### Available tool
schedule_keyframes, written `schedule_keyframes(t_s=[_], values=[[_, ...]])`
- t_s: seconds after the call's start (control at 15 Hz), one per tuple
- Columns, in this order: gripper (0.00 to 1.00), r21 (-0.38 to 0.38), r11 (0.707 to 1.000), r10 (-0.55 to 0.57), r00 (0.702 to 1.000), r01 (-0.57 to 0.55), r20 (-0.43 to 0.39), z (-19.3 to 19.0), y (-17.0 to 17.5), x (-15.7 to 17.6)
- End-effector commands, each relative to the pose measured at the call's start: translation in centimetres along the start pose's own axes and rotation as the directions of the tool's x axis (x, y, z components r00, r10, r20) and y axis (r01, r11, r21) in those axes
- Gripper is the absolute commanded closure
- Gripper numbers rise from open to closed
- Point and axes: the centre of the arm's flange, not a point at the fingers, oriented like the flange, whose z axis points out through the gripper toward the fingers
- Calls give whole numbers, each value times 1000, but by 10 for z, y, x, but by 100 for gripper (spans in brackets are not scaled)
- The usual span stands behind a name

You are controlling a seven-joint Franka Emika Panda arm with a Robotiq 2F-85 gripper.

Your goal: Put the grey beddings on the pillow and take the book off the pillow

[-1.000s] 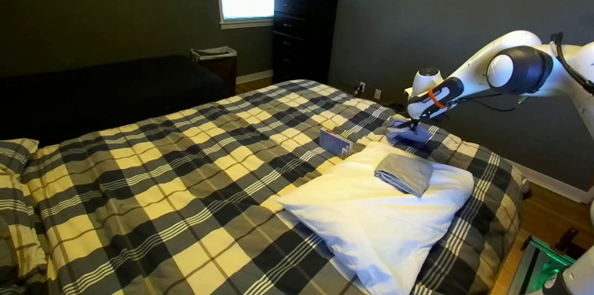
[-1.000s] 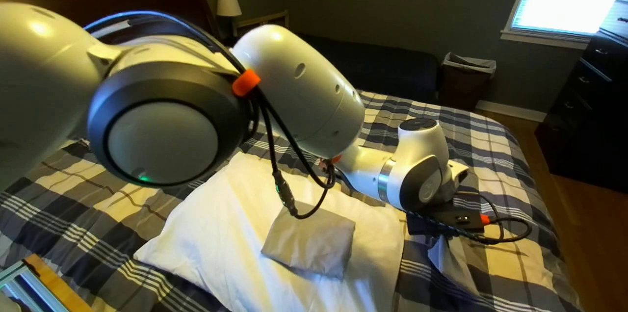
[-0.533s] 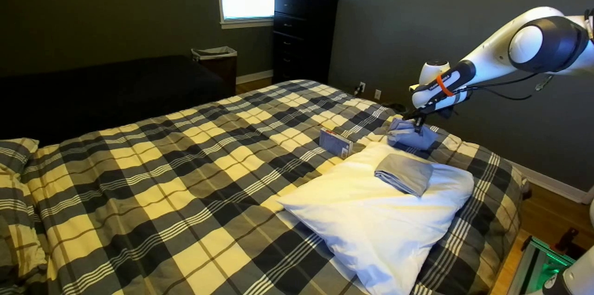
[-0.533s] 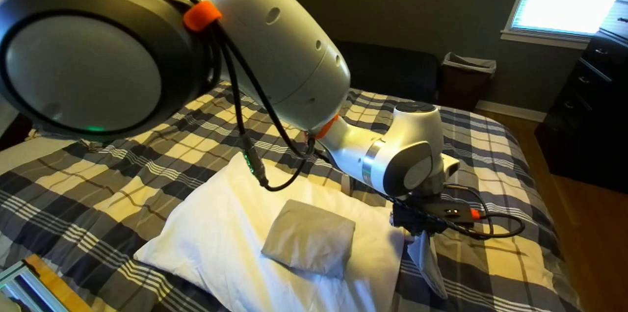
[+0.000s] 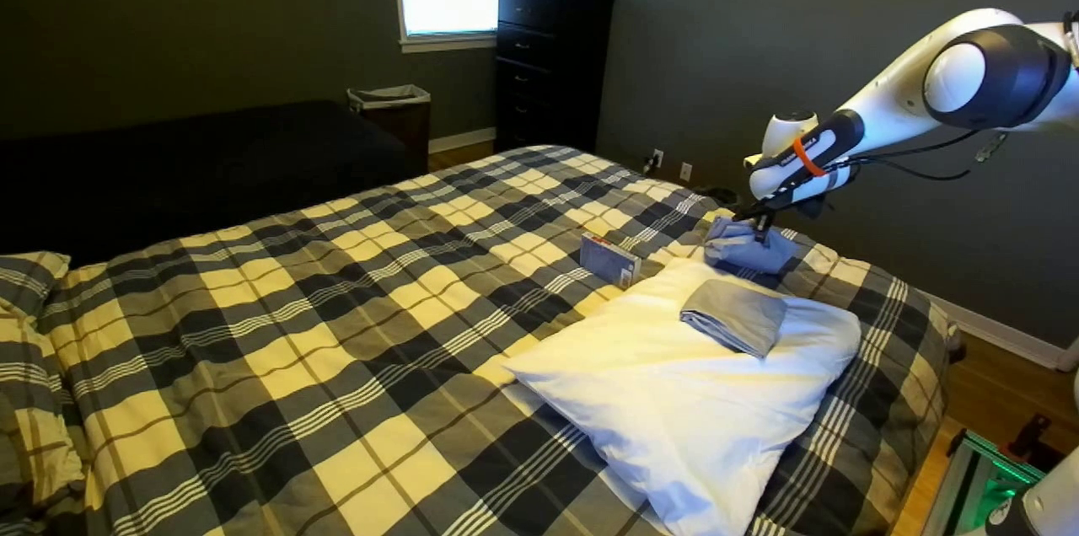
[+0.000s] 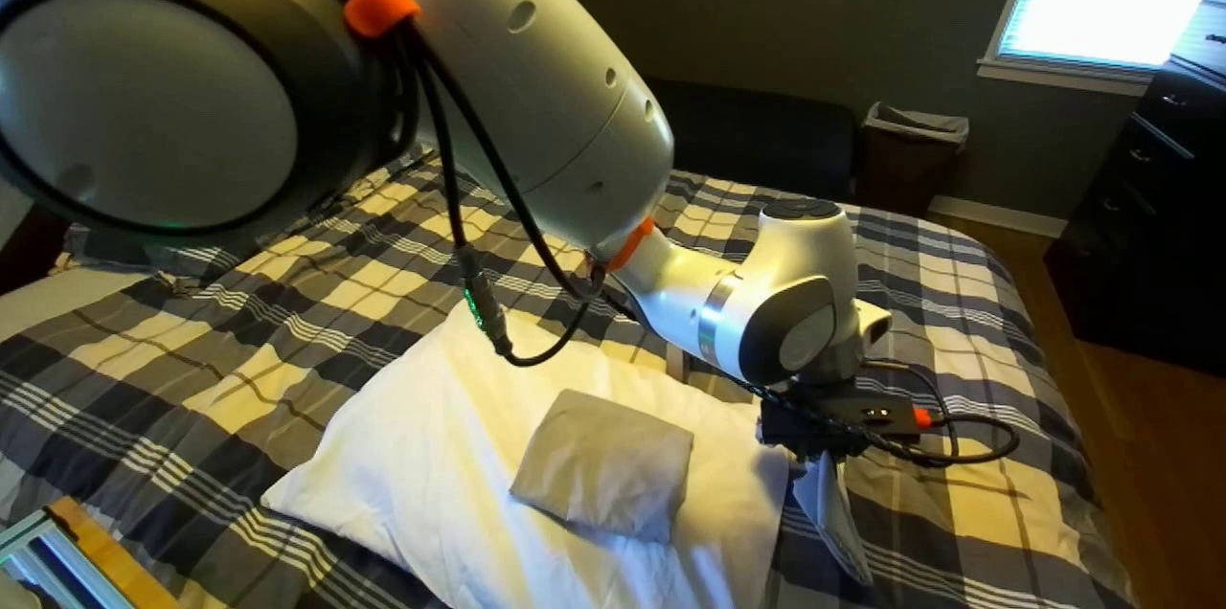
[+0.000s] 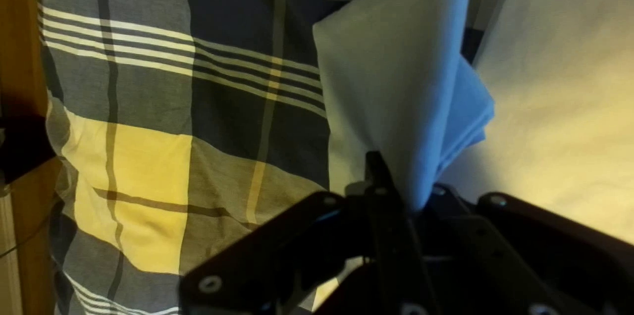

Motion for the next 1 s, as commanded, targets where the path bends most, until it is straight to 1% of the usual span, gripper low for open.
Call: schedule_keyframes(t_s=[0.0,0.33,0.47,0.67,0.93], values=[[98,-27,999,-17,1000,17,-11,-25,-35,-25],[98,-23,1000,-17,999,16,-33,-50,-73,-44],[98,-5,1000,-4,999,3,-41,-64,-86,-49],[98,39,999,-15,999,16,-44,-81,-106,-46],[98,74,997,-34,999,37,-39,-96,-136,-36]])
